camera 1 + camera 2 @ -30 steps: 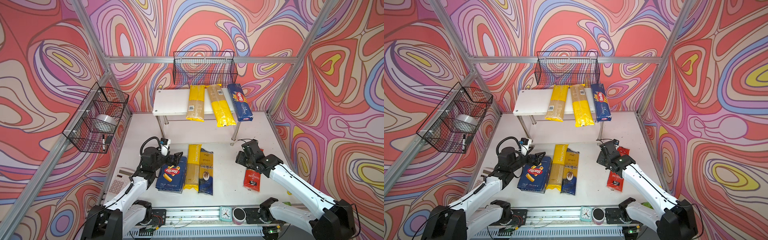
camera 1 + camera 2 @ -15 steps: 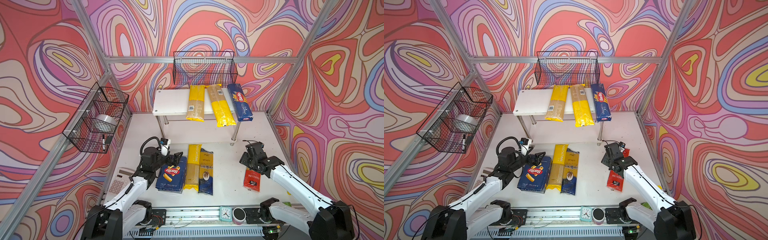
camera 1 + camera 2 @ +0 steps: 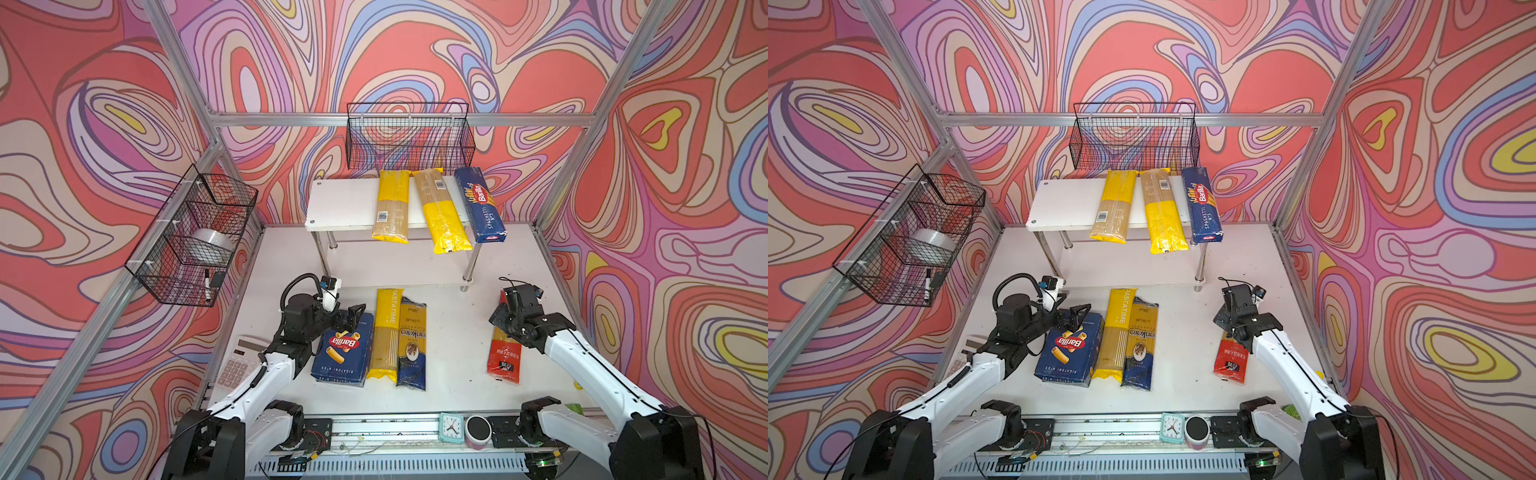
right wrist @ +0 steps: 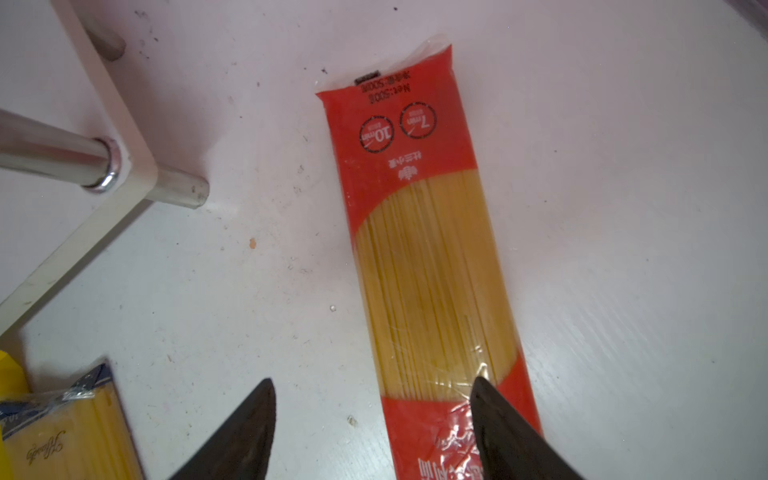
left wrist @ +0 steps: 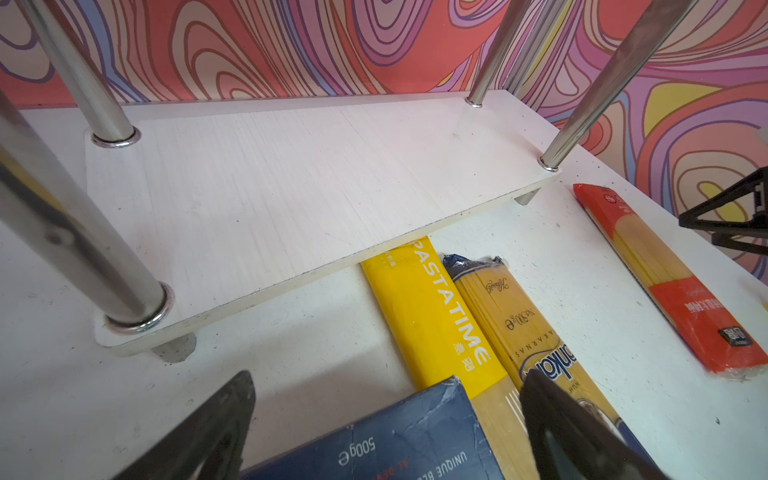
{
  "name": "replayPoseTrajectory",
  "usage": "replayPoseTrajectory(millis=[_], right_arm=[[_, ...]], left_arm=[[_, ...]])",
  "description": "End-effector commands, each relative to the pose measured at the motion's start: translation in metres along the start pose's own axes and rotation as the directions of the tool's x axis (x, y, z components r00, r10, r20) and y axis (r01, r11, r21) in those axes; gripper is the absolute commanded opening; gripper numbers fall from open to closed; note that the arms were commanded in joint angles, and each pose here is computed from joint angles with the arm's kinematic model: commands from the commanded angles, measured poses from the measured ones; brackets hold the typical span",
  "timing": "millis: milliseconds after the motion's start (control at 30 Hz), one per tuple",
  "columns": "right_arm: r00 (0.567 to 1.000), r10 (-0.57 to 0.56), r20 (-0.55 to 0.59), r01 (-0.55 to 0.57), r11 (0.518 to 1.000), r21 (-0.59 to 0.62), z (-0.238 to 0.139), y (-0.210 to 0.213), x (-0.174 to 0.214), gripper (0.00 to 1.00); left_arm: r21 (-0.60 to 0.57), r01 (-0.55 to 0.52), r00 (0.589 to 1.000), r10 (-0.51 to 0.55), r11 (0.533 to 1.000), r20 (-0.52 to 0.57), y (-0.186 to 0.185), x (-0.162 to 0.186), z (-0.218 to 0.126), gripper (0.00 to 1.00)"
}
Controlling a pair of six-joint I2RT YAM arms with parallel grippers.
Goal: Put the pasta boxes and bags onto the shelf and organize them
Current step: 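Lower the right gripper onto the red spaghetti bag and close on it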
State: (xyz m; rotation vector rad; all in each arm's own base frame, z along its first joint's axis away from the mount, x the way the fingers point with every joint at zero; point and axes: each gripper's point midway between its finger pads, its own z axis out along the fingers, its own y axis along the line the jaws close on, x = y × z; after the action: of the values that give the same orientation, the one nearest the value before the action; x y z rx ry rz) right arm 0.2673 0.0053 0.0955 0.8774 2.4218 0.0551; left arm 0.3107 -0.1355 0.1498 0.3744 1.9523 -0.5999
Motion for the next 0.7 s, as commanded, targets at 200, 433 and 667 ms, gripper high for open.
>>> replayPoseTrajectory(millis=[200,433,667], right_arm=[[0.997,0.056,-0.051,-0.055,0.998,0.031,0.021,-0.018,0.004,0.77],[0.993,0.082,-0.082,-0.077,0.995,0.065,0.032,-0.031,0.016,0.79],[0.991,0.045,-0.130,-0.034,0.996,0.084,0.042,-0.037,0.022,0.85]], left_arm=[[-0.001,-0.019,1.000,0.019,1.000,0.013,-0.001,-0.008,0.000,1.00],[0.003,-0.019,1.000,0.019,1.000,0.009,-0.002,-0.008,0.001,1.00],[0.002,-0.019,1.000,0.019,1.000,0.013,-0.002,-0.008,0.000,1.00]])
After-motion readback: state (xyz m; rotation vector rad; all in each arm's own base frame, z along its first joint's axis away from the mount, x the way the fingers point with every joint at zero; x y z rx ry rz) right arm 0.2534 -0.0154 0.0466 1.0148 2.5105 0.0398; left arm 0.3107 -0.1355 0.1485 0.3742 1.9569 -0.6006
